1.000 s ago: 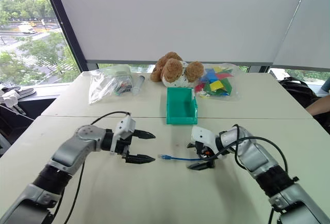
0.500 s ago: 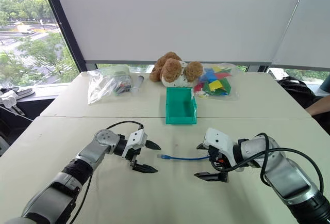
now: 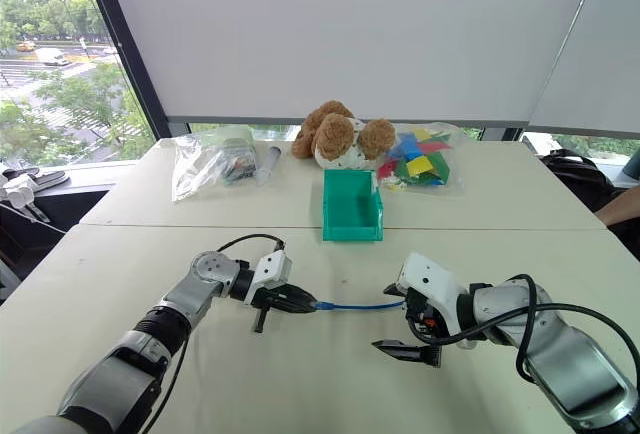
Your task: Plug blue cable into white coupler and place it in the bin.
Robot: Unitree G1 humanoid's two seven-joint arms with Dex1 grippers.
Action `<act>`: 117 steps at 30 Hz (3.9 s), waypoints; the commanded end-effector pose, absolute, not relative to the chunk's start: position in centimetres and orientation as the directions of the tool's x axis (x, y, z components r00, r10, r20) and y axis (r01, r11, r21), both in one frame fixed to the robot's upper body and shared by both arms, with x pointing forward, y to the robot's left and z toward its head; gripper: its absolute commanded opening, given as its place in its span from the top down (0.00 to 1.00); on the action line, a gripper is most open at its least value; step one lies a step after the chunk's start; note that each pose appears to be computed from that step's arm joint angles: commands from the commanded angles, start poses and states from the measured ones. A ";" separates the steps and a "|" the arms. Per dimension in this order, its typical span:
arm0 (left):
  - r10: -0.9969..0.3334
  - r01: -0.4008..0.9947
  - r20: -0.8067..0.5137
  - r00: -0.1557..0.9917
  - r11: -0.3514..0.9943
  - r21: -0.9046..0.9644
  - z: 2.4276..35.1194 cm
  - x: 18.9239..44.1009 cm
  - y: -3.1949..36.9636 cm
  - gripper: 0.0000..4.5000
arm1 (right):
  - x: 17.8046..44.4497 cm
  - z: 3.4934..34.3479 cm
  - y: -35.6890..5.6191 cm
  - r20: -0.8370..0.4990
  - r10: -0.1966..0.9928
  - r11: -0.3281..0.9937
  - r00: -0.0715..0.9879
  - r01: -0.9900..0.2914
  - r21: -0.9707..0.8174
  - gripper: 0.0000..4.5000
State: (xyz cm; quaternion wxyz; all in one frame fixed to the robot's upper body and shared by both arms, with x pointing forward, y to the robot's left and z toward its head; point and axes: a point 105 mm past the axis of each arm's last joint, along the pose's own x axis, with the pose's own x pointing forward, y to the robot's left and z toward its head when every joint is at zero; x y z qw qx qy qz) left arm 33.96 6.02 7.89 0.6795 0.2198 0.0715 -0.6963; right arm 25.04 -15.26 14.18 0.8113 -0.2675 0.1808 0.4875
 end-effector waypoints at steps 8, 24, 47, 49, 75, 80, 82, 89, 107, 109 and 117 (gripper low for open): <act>-0.986 0.955 -0.115 0.124 0.087 0.282 15.2 35.1 5.2 0.99 | 24.1 14.5 -13.8 -0.211 0.789 0.614 0.577 -0.718 0.328 0.00; -0.989 0.951 -0.083 0.122 0.093 0.293 16.8 34.4 4.9 0.99 | 30.1 15.9 -10.4 -0.027 0.735 0.535 0.678 -0.555 0.637 0.00; -0.987 0.950 -0.098 0.130 0.096 0.298 16.2 34.3 4.7 1.00 | 30.7 17.1 -8.3 0.013 0.772 0.480 0.635 -0.597 0.643 0.99; -0.985 0.954 -0.109 0.135 0.100 0.283 16.0 34.3 5.0 1.00 | 30.6 17.3 -8.3 0.014 0.772 0.482 0.635 -0.600 0.639 0.99; -0.695 0.718 -0.208 0.688 0.612 0.333 13.7 35.6 21.3 0.01 | 29.9 19.7 -7.1 -0.030 0.839 0.522 0.544 -0.786 0.331 1.00; -0.678 0.714 -0.231 0.698 0.640 0.283 11.9 36.1 21.9 0.01 | 29.8 19.9 -7.1 -0.024 0.839 0.521 0.543 -0.791 0.321 1.00; -0.682 0.720 -0.232 0.693 0.648 0.247 11.2 36.2 21.9 0.01 | 29.7 20.0 -7.1 -0.023 0.839 0.522 0.544 -0.792 0.316 1.00; -0.722 0.749 -0.202 0.662 0.647 0.143 10.1 36.4 21.1 0.12 | 29.7 20.0 -7.3 -0.025 0.831 0.536 0.556 -0.788 0.303 1.00; -0.970 0.991 -0.230 0.084 0.057 0.123 10.2 34.7 6.3 0.91 | 29.1 19.3 -9.1 -0.363 0.832 0.380 0.419 -0.908 -0.176 1.00; -0.963 0.990 -0.268 0.008 -0.030 0.138 9.7 34.1 4.9 0.91 | 29.7 18.9 -9.4 -0.404 0.810 0.329 0.425 -0.900 -0.287 1.00; -0.921 0.978 -0.385 -0.056 -0.129 0.167 7.1 33.9 2.3 0.91 | 30.5 17.8 -9.4 -0.455 0.803 0.243 0.384 -0.909 -0.339 1.00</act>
